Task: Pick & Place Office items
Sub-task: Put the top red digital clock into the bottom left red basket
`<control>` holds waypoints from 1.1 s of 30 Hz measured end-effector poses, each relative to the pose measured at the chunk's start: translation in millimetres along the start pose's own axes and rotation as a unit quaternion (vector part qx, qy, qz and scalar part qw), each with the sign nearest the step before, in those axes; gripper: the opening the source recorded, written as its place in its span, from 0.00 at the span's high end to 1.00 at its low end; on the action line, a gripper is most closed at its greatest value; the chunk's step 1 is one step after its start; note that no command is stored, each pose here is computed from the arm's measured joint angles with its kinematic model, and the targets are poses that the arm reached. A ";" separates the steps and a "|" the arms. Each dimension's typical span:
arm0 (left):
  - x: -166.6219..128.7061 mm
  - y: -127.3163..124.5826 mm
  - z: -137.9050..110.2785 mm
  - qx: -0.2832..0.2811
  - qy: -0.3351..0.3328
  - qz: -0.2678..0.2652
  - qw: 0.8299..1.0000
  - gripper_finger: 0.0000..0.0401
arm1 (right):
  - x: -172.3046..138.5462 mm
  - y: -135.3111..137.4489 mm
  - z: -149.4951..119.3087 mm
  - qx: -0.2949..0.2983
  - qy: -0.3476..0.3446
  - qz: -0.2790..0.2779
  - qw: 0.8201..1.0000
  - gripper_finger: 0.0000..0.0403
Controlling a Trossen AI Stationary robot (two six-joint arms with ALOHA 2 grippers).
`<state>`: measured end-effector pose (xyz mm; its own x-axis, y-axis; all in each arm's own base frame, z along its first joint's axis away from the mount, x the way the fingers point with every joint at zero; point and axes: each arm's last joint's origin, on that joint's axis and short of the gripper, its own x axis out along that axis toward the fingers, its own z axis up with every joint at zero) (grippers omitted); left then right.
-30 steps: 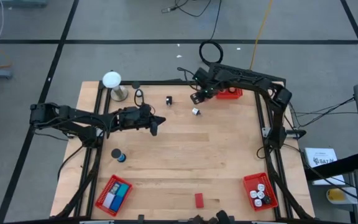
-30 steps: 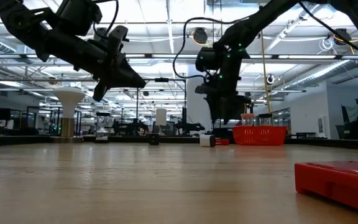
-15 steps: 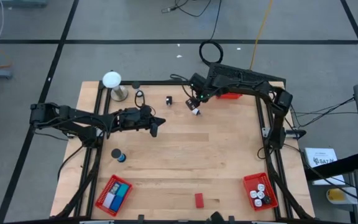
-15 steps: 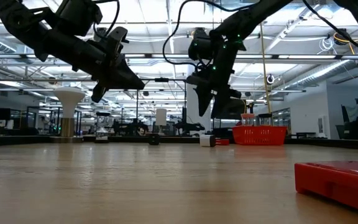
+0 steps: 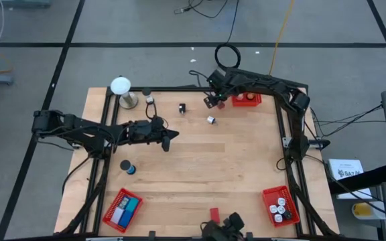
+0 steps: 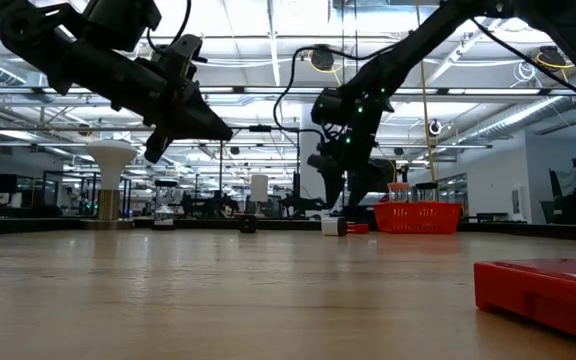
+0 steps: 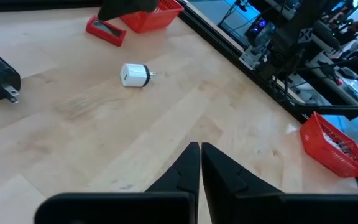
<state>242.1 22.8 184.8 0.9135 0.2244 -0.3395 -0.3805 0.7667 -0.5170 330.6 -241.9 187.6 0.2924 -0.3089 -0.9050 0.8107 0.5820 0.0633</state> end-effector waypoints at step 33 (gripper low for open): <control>-0.7 -2.7 -1.7 -0.023 -0.013 0.014 1.000 0.97 | 29.4 2.5 -13.0 -0.021 0.048 -0.029 0.998 0.43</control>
<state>242.2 19.5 185.1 0.9059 0.2602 -0.3342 -0.4108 0.7323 -0.5432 334.6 -239.7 155.7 0.1947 -0.2700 -0.9430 0.8019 0.5975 -0.0055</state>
